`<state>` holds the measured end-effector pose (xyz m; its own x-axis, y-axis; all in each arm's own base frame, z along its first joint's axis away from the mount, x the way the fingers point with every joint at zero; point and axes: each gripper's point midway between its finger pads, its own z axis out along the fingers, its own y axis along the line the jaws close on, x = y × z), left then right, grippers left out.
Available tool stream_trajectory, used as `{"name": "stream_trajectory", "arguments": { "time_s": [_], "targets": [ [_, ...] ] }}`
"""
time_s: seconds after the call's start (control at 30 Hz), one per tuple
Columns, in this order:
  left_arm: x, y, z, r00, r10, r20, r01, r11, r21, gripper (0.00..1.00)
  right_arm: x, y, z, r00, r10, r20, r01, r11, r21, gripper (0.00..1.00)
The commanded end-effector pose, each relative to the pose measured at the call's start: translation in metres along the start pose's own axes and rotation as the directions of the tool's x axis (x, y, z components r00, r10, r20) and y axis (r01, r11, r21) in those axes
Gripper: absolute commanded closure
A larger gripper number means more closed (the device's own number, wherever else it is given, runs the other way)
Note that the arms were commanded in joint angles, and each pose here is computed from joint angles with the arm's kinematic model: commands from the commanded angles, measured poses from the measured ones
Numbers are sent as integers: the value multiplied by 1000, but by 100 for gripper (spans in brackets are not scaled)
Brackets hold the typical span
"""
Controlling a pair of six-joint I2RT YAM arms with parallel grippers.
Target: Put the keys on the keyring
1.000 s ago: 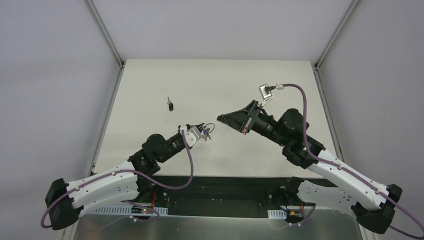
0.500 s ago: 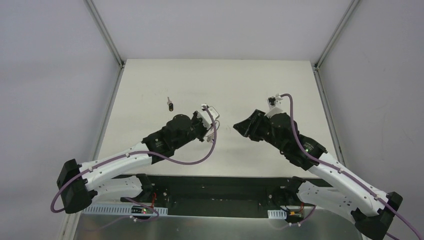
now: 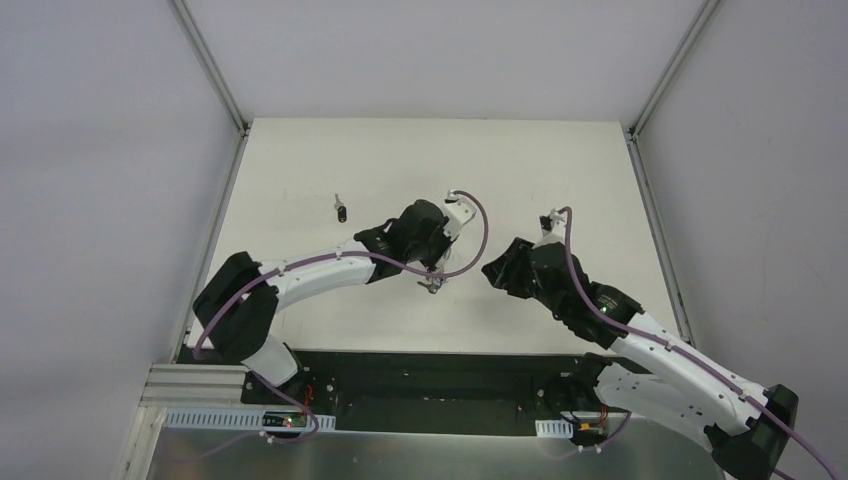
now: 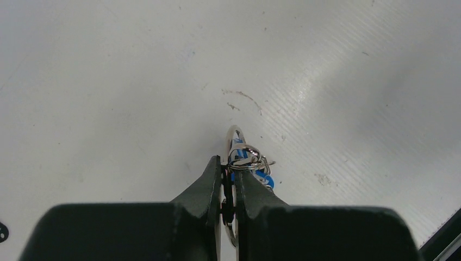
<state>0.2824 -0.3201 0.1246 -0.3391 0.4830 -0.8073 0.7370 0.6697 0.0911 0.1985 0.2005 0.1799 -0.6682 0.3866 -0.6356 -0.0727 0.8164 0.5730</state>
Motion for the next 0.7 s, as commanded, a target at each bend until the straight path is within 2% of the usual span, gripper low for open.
{"name": "stream_trajectory", "arguments": {
  "time_s": [0.0,0.13,0.23,0.33,0.43,0.57,0.67],
  "targets": [
    [-57,-13,7,993,-46,108,37,996,83,100,-10,-9,-4,998,13,67,-14,1000,16,52],
    [-77,-9,16,991,-17,131,9,998,62,100,-11,-16,-5,996,9,89,-12,999,29,51],
    [-79,10,18,993,39,110,-36,999,-31,100,-11,-18,-6,995,8,96,-11,999,31,51],
    [-80,35,16,993,61,103,-50,992,-112,100,-11,-19,-5,995,4,96,-7,999,32,51],
    [-71,71,10,996,27,85,-7,976,-218,100,-10,-21,-3,995,-3,99,-1,999,37,51],
    [-45,129,-2,999,-29,38,41,917,-396,100,-7,-18,1,996,-6,90,4,1000,23,50],
    [-25,173,-19,999,-32,-27,12,824,-567,100,-4,-20,5,997,-9,78,7,1000,28,49]
  ]
}}
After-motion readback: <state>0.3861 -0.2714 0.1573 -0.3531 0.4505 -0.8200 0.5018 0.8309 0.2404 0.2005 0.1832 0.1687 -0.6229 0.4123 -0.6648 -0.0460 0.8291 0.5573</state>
